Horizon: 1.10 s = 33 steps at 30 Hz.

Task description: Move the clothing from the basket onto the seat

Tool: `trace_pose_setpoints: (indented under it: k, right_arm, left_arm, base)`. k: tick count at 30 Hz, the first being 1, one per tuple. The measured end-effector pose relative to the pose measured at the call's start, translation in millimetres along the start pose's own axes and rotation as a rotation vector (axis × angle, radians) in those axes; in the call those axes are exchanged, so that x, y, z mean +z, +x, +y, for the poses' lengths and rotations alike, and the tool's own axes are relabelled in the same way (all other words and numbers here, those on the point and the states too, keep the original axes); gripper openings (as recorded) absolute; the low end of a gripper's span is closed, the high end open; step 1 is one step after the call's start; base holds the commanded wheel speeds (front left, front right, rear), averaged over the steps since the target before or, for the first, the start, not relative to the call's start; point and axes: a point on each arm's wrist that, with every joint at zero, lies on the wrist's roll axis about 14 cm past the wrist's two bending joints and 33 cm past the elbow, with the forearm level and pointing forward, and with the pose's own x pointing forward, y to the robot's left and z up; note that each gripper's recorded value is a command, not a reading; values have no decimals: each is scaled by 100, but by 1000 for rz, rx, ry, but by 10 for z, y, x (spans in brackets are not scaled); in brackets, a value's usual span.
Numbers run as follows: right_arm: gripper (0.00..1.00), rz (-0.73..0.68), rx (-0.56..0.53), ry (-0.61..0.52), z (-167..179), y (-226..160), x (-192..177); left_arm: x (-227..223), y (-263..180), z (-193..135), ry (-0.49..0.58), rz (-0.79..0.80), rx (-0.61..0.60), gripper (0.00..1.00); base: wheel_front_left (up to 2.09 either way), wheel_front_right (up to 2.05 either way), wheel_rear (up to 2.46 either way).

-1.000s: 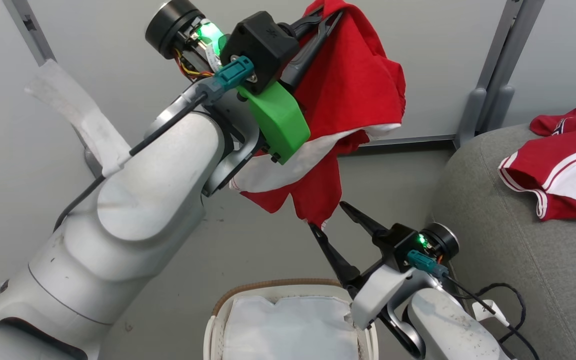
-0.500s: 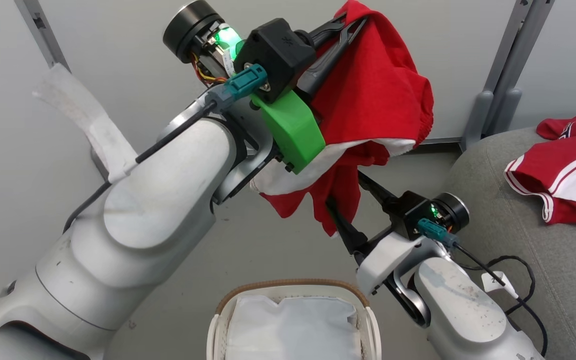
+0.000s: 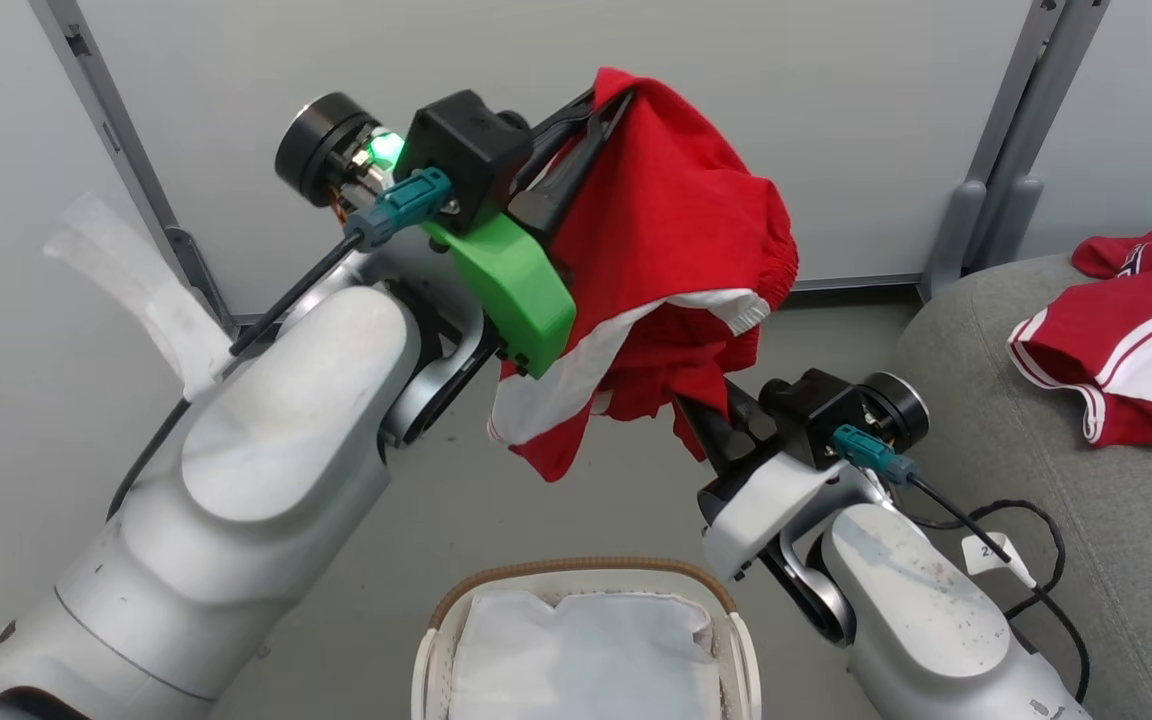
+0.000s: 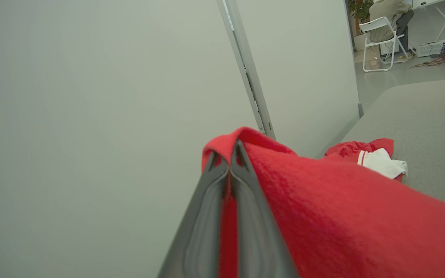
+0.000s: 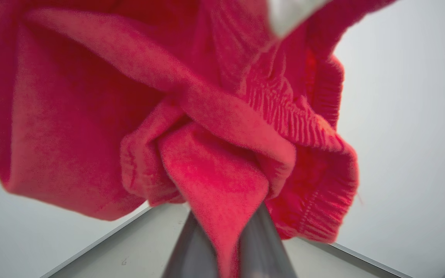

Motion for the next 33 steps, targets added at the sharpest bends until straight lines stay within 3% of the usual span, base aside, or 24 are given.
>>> trace_pose_setpoints:
  k: [2, 3, 5, 6, 7, 8, 23, 33]
  right_arm:
    - [0, -1, -15, 0, -38, -34, -4]
    - [0, -2, -23, -1, -59, -47, -4]
    - [0, -12, -47, -3, -133, -72, 23]
    - [0, -16, -61, -1, -173, -90, 31]
    - [0, -18, -72, 1, -202, -105, 36]
    - [0, -23, -85, -2, -243, -120, 50]
    - [0, -70, -273, -39, -790, -387, 202]
    - [0, -26, -347, -47, -970, -587, 43]
  left_arm:
    - [-137, -43, 43, -30, 15, 25, 0]
    - [-185, -61, 53, -43, 18, 33, 7]
    - [-320, -108, 77, -92, 30, 57, 36]
    - [-396, -140, 89, -139, 33, 75, 56]
    - [-450, -165, 88, -158, 34, 85, 95]
    - [-500, -186, 72, -169, 33, 89, 100]
    - [-1371, -687, -490, -416, 142, 168, 100]
    - [-1726, -940, -748, -499, 229, 188, 100]
  base:
    - [0, 0, 0]
    - [0, 0, 0]
    - [0, 0, 0]
    - [0, 0, 0]
    - [0, 0, 0]
    - [0, 0, 0]
    - [0, 0, 0]
    - [0, 0, 0]
